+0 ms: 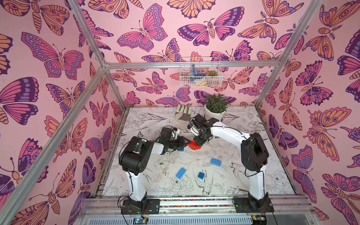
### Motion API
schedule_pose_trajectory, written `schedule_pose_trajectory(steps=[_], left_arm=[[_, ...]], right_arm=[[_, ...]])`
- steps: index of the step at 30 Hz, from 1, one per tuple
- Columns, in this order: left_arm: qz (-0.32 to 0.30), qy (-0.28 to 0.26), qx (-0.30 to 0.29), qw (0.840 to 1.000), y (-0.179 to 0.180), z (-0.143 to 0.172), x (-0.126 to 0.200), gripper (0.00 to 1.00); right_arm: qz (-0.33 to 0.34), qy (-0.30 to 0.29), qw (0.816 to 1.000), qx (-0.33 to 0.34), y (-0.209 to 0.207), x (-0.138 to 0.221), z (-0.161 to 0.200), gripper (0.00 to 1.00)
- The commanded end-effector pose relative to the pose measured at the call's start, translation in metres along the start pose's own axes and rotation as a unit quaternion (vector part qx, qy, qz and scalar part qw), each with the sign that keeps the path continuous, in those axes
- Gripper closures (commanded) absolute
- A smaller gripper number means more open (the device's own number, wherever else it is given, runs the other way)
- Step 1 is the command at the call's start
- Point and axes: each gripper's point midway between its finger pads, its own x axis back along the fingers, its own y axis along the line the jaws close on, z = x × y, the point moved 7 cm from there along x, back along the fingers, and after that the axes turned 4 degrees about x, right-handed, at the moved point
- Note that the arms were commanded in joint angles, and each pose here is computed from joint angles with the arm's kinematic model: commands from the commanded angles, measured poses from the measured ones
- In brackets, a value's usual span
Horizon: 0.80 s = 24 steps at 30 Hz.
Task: Assemble a heart with lego
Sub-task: Assemble the lego brick with the lego brick, then pick up the lego brick from the center of the board.
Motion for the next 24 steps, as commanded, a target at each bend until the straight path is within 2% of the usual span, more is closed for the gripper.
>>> schedule_pose_trajectory(steps=[1,9,13,22,24], left_arm=[[-0.005,-0.004,-0.02,1.0,-0.014,-0.004,0.004,0.45],[-0.012,-0.023,-0.032,0.999,-0.025,-0.012,0.009,0.4],[-0.021,-0.033,-0.037,0.999,-0.03,-0.012,0.016,0.37],[-0.048,-0.055,-0.041,0.996,-0.03,0.013,0.044,0.26],[-0.053,-0.064,-0.046,0.995,-0.031,0.02,0.052,0.2]], right_arm=[[-0.013,0.008,1.0,-0.01,0.004,0.006,0.001,0.41],[-0.03,-0.035,0.997,-0.061,-0.004,0.038,0.004,0.35],[-0.027,-0.048,0.992,-0.114,-0.018,0.059,0.017,0.33],[0.022,0.028,0.978,-0.207,-0.01,0.062,0.103,0.31],[0.035,0.046,0.972,-0.227,-0.005,0.06,0.124,0.3]])
